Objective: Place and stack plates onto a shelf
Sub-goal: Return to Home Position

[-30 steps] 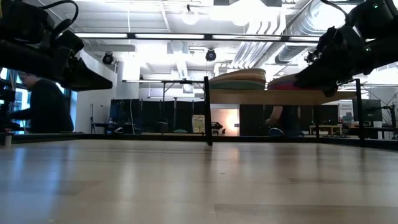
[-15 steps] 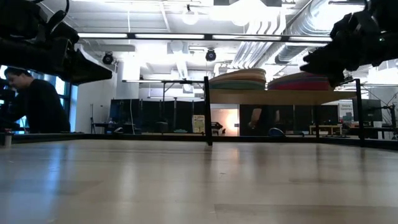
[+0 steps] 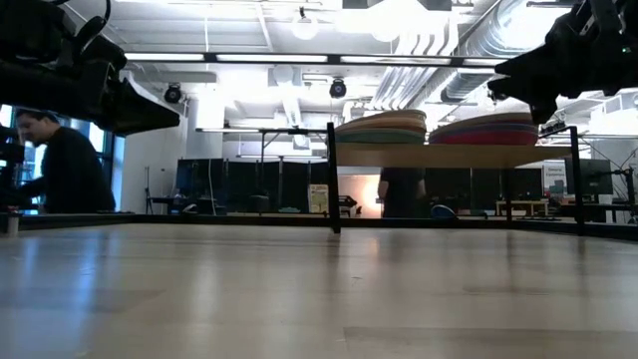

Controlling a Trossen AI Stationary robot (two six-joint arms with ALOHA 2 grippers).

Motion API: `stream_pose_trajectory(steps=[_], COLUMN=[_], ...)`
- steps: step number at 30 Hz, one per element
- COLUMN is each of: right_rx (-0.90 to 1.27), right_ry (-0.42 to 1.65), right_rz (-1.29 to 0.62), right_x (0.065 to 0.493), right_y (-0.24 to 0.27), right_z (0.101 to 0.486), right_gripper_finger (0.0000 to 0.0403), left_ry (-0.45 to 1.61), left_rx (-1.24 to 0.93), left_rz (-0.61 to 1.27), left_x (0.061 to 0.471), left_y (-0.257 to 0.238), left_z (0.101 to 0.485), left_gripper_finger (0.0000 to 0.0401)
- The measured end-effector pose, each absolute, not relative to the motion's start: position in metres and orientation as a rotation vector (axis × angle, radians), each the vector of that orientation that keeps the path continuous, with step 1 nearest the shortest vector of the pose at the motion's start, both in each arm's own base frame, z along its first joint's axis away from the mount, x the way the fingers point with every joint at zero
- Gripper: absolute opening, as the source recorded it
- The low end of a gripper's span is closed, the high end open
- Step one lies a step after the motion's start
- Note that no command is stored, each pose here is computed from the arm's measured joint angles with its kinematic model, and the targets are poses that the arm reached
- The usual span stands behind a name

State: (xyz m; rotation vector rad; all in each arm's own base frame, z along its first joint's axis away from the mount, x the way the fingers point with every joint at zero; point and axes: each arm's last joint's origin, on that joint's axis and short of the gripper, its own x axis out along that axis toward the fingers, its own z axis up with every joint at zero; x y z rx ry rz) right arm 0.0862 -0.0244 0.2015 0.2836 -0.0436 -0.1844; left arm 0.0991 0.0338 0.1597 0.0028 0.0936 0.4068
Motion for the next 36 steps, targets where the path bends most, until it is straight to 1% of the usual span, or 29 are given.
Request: stream_pose_trajectory(steps=[4, 21, 36], right_rx=[0.284, 0.285, 0.285], right_ry=[-0.042, -0.021, -0.018], right_rz=[-0.171, 0.052, 0.054], right_x=[0.086, 0.088, 0.089], right_y=[-0.023, -0.004, -0.003], right_z=[0.202, 0.202, 0.202], right_gripper_finger=[0.0136, 0.0136, 0.0136], left_ry=[0.094, 0.094, 0.094], left_rx=[0.003, 0.003, 0.003], left_rz=[0.407, 0.406, 0.406], left_x=[0.099, 0.099, 0.099], left_y=[0.034, 0.034, 0.034], left_z=[0.160, 0.160, 0.160], left_gripper_finger=[0.0117, 0.0117, 0.0117])
